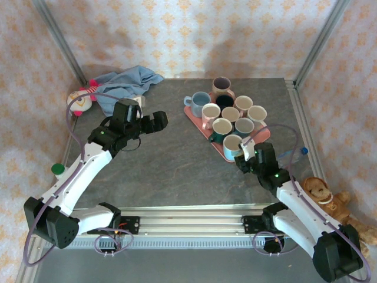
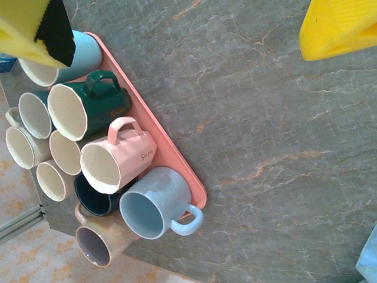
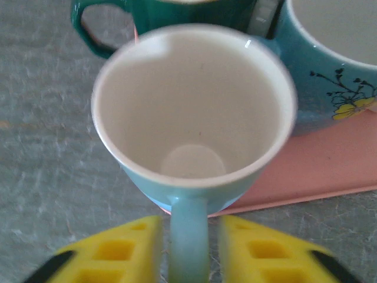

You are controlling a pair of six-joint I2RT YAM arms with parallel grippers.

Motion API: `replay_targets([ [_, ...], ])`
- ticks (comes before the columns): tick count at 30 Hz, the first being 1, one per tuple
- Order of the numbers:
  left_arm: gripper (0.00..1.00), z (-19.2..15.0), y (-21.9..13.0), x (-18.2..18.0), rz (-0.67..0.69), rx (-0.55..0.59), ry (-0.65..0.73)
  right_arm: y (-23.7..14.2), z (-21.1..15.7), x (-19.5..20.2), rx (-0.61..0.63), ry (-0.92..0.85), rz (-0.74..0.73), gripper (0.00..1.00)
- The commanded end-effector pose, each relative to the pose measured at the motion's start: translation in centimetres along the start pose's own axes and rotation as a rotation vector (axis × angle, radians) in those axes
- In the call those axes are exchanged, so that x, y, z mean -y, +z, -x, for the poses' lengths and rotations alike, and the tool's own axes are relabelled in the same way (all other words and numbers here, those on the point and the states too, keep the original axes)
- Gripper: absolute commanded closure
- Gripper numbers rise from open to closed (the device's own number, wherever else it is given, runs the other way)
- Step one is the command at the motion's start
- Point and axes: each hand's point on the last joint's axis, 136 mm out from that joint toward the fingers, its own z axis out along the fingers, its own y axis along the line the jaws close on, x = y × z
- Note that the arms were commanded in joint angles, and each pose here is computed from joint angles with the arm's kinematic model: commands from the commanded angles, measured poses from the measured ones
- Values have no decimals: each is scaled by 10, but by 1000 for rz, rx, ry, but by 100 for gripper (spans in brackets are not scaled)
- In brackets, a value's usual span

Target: Turn the mug right side up

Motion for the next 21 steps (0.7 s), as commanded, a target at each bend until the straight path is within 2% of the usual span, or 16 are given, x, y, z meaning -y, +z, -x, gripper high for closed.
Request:
replay_targets([
  [1,1,4,-4,-10,40,31,6,-11,26,7,105,27,-39,54],
  [7,0,11,-9,-14,77,55,41,-41,49,15,154,46,-93,45],
  [11,0,24,-15,-20,133,98,95,-70,81,33,215,128,-189,25],
  [14,0,35,-17,-35,234,140,154,-84,110,50,257,186,-270,16],
  [16,0,42,-17,-49,322,167,200,-84,127,60,256,210,-296,0],
  [19,0,50,-12,-73,442,216,300,-74,146,84,240,314,-315,0],
  [21,0,53,-10,-92,499,245,286,-66,154,107,259,395,-333,0],
])
